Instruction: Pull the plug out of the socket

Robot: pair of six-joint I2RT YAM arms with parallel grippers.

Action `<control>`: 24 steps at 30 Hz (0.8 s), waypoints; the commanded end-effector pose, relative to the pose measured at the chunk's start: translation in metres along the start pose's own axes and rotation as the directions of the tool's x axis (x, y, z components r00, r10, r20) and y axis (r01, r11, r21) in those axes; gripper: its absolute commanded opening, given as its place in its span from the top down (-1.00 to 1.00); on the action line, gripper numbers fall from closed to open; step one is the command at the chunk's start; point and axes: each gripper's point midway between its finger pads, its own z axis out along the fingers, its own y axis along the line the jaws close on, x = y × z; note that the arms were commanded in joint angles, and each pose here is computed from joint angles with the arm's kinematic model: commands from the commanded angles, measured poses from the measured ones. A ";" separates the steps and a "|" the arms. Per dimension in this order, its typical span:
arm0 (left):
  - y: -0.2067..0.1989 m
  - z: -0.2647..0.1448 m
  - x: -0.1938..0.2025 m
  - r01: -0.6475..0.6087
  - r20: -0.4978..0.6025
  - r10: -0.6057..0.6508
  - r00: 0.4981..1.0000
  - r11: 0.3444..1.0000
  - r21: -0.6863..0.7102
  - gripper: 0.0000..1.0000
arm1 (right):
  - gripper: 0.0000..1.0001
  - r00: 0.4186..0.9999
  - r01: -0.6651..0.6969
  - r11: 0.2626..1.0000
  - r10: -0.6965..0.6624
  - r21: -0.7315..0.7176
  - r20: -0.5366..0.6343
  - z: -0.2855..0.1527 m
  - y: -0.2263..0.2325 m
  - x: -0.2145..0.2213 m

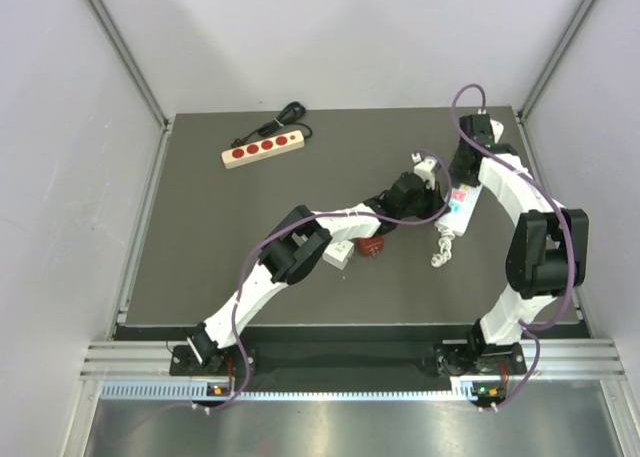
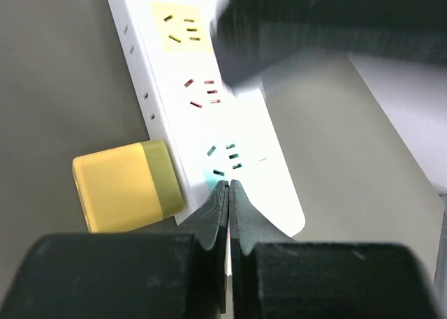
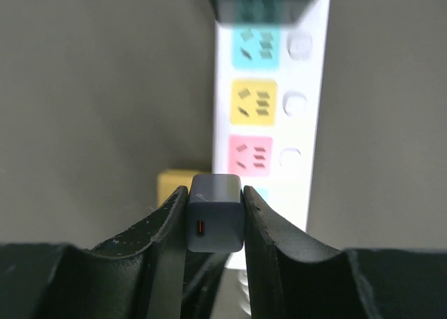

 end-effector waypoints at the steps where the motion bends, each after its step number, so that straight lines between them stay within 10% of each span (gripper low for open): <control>1: 0.026 0.002 0.045 -0.020 -0.113 0.011 0.994 0.997 -0.078 1.00 | 1.00 0.997 -0.018 0.999 0.022 -0.049 0.077 -0.010 0.020 -0.028; 12: -0.027 -0.032 -0.017 -0.114 -0.018 0.116 0.993 0.990 0.079 1.00 | 1.00 0.986 0.022 1.000 -0.024 0.016 0.165 -0.051 -0.019 -0.035; 24: -0.027 -0.156 -0.136 -0.260 0.227 0.229 0.946 0.959 0.114 0.53 | 1.00 0.986 0.167 0.886 -0.139 -0.433 0.094 -0.104 0.017 0.053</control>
